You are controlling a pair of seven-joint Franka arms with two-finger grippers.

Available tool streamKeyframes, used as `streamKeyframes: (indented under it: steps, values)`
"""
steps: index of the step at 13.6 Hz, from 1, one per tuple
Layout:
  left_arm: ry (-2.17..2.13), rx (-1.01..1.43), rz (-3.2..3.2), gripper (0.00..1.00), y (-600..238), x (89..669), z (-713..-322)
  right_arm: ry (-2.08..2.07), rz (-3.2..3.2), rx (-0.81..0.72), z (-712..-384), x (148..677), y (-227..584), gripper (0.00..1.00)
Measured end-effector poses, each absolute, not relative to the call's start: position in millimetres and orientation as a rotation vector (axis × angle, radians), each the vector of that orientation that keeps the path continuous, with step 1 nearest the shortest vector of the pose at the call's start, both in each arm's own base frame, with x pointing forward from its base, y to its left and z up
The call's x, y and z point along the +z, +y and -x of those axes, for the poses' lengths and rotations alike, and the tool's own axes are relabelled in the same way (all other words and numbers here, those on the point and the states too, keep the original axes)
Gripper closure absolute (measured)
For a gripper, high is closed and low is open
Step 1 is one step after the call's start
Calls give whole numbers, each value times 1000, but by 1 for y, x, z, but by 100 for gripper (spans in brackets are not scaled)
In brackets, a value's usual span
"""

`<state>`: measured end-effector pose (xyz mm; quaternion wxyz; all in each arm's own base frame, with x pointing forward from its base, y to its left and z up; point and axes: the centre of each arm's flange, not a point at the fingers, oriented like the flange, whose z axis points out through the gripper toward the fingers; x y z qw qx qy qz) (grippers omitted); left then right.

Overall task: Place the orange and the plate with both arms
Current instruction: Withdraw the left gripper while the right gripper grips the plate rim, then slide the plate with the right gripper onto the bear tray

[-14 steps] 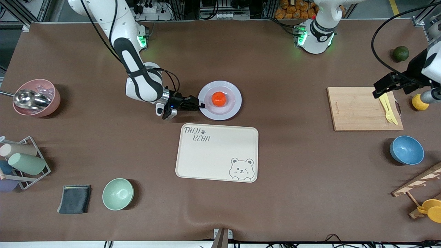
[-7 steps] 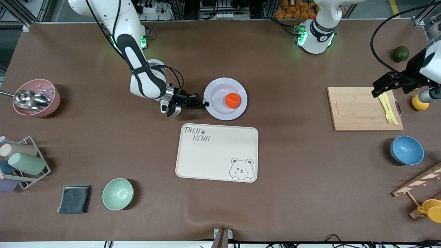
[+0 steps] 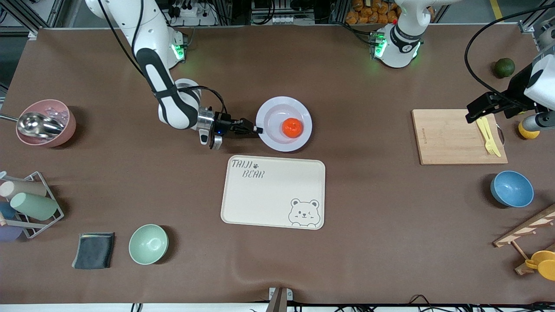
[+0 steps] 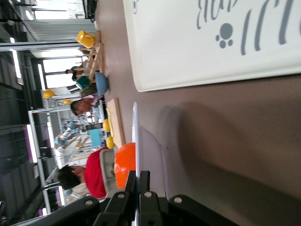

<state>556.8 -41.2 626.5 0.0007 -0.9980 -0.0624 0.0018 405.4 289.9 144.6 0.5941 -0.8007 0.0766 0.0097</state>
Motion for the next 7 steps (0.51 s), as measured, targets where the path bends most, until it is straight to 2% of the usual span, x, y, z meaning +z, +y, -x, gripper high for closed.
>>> streamKeyframes:
  steps: [5, 7]
  values:
    - [-183, 6, 3135, 0, -42, 626, -557, 245, 1792, 15, -427, 174, 283, 96]
    - [-180, 6, 3135, 0, -43, 626, -557, 253, 1783, -43, -449, 190, 280, 96]
